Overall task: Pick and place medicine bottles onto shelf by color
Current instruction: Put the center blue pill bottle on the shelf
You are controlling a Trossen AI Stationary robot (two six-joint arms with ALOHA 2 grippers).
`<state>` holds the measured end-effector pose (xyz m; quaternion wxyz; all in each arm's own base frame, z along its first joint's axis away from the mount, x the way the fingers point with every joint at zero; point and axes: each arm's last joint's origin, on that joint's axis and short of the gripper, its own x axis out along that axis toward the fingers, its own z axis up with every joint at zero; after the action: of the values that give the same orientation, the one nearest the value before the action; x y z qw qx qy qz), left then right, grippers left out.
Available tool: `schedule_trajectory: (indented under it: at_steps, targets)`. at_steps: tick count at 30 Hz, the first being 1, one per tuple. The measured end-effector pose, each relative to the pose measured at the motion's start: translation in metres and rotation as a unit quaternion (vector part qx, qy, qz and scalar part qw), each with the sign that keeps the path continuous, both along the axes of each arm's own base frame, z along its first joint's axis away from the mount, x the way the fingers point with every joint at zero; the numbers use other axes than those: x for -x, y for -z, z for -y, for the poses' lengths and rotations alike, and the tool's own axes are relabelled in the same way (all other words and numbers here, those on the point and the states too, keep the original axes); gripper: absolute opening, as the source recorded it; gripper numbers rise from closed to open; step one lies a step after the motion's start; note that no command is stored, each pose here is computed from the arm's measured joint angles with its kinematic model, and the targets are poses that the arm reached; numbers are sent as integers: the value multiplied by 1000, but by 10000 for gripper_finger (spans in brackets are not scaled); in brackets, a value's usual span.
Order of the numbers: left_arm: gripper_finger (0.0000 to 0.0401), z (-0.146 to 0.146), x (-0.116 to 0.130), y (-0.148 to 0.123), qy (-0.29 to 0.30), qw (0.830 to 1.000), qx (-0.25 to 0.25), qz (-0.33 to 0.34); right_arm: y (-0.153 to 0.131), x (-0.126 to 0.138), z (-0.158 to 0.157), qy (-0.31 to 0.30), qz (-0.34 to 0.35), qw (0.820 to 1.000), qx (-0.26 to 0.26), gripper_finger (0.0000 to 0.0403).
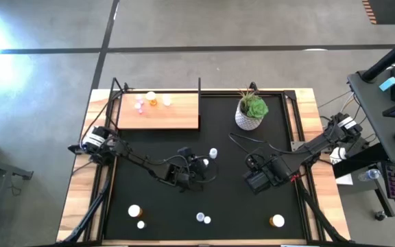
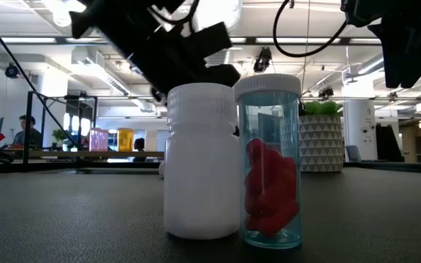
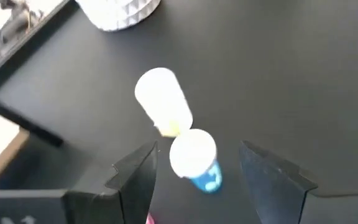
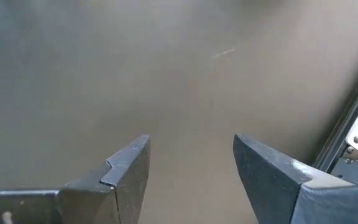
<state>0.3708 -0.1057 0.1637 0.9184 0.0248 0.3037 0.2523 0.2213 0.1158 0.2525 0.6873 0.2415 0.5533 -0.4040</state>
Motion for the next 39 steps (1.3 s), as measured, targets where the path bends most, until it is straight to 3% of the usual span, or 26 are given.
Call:
schedule_trajectory:
  at_steps: [5, 10, 18, 31, 39]
  targets:
    - [210, -4, 10, 4, -19, 999, 11, 27, 0, 0, 0, 1, 3, 1000, -1, 221]
    - [210, -5, 13, 14, 20, 996, 66, 51, 1, -1, -1, 2, 9, 1000, -2, 221]
    - [210, -15, 14, 19, -9, 997, 46, 57, 2, -4, -2, 2, 25, 1000, -12, 221]
    - [209, -27, 16, 28, 11, 993, 89, 71, 2, -6, -3, 2, 33, 999, -16, 221]
    - [155, -34, 13, 27, 14, 992, 101, 75, 2, -6, -3, 2, 33, 999, -16, 221]
